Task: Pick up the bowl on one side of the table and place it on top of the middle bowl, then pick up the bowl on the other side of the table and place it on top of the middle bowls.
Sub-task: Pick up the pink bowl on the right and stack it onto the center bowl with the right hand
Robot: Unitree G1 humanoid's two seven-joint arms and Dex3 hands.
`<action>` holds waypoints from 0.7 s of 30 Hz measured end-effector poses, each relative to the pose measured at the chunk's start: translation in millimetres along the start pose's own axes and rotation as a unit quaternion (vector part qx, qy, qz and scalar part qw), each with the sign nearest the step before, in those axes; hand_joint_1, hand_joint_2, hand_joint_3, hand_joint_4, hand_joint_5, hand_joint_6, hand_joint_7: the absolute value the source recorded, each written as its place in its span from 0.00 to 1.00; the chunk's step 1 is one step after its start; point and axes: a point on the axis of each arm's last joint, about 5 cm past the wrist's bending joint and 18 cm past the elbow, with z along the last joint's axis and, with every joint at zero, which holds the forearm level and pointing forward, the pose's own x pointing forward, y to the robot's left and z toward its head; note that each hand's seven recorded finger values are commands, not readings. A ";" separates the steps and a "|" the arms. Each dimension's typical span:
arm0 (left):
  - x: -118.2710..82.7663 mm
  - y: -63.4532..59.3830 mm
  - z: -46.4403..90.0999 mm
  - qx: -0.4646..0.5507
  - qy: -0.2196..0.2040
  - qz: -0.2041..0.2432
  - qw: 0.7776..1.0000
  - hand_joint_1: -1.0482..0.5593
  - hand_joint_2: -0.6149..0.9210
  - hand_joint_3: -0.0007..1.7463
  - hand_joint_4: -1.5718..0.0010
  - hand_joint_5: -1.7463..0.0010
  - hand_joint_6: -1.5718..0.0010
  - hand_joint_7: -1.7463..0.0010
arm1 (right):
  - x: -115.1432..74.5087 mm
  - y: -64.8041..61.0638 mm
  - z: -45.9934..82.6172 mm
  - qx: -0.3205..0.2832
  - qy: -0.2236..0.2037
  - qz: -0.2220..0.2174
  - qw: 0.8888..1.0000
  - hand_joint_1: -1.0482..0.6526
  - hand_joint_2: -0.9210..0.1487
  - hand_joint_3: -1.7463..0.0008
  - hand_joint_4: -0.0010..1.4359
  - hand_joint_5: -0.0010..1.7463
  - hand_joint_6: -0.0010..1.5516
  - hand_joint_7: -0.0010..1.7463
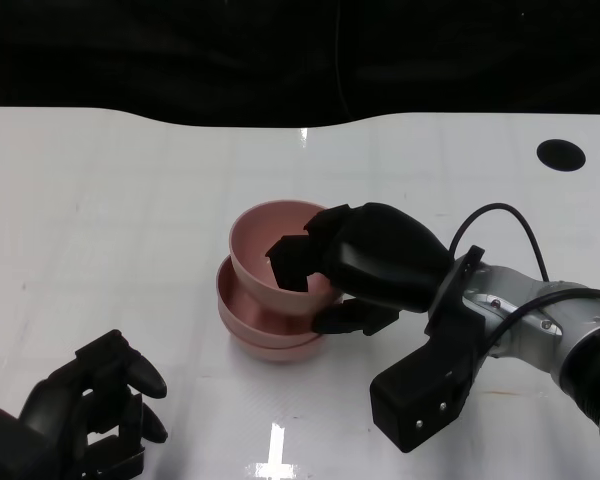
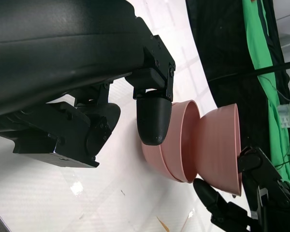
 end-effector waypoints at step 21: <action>0.2 -0.7 0.0 -0.001 0.000 -0.002 1.000 0.86 0.99 0.50 0.55 0.00 0.66 0.00 | 4.2 15.2 5.6 -0.015 -0.011 0.026 0.999 0.50 0.14 0.76 0.58 1.00 0.38 1.00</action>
